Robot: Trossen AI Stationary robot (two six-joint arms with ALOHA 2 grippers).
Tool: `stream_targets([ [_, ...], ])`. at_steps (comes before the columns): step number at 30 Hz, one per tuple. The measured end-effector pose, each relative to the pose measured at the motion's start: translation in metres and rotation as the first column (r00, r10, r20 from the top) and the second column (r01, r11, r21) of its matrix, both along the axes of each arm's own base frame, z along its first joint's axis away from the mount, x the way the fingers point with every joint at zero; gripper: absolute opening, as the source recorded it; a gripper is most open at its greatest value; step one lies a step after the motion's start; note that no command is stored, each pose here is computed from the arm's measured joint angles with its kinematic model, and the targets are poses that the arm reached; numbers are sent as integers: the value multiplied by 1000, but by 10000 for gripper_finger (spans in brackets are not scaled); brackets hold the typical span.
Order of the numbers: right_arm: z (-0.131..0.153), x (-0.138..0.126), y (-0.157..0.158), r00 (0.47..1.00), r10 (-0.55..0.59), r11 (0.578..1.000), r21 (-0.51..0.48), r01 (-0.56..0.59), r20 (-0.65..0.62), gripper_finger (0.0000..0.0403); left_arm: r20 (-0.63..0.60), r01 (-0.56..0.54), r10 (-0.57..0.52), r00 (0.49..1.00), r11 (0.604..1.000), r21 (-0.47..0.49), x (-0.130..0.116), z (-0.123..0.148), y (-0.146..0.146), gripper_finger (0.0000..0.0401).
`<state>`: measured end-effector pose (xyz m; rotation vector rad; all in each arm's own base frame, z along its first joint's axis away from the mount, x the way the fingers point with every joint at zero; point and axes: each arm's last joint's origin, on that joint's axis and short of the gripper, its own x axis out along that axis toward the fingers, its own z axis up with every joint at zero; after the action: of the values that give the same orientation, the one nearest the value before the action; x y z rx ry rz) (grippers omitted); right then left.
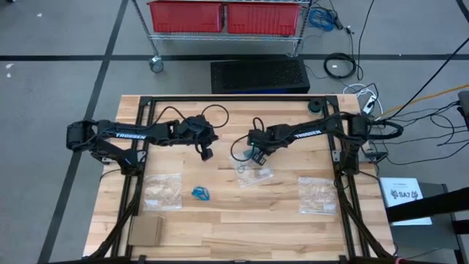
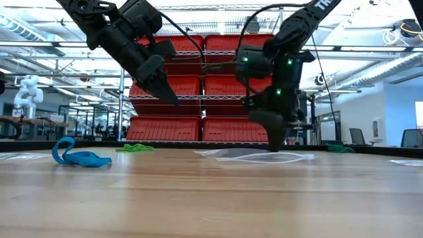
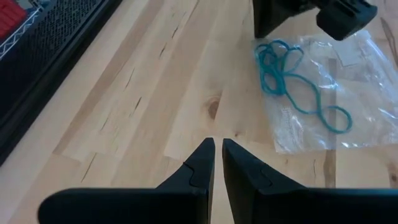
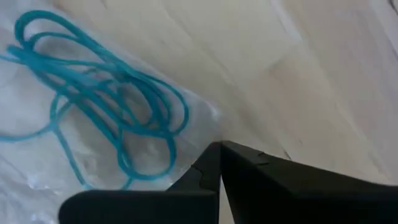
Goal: Sort rubber bands
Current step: Close the middle transparent zip lock bag with the blue rubber bands
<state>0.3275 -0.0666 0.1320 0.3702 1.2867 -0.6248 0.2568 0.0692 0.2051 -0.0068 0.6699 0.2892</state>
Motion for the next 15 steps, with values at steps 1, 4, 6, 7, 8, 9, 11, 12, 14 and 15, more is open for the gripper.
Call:
stream_targets([
  [1,-3,2,-1,999,33,999,3,-33,-1,0,0,-1,1,1000,1000,0,0,0,0,37],
  [4,1,14,3,977,214,976,-37,-214,-5,0,0,-4,4,1000,1000,1,0,0,1,37],
  [6,10,32,7,940,325,945,-82,-318,107,0,-2,-8,8,1000,1000,1,-1,0,2,37],
  [7,17,42,11,911,378,925,-97,-366,168,0,-2,-9,9,1000,1000,1,-1,0,3,37],
  [8,25,43,15,886,420,907,-98,-409,194,0,-4,-11,11,1000,1000,0,-1,0,3,37],
  [9,33,43,20,863,455,890,-85,-448,217,0,-6,-14,14,1000,1000,-1,-1,0,4,37],
  [11,43,49,25,821,503,864,-113,-491,271,0,-8,-18,18,1000,1000,-1,-2,-1,5,37],
  [12,45,49,28,813,516,856,-121,-503,269,0,-8,-19,18,1000,1000,-2,-2,-1,5,37],
  [14,49,44,33,817,517,855,-101,-509,256,0,-18,-21,20,1000,1000,-6,-3,-1,5,37],
  [15,52,44,35,819,506,860,-81,-504,270,0,-19,-20,20,1000,1000,-5,-2,-1,5,37],
])
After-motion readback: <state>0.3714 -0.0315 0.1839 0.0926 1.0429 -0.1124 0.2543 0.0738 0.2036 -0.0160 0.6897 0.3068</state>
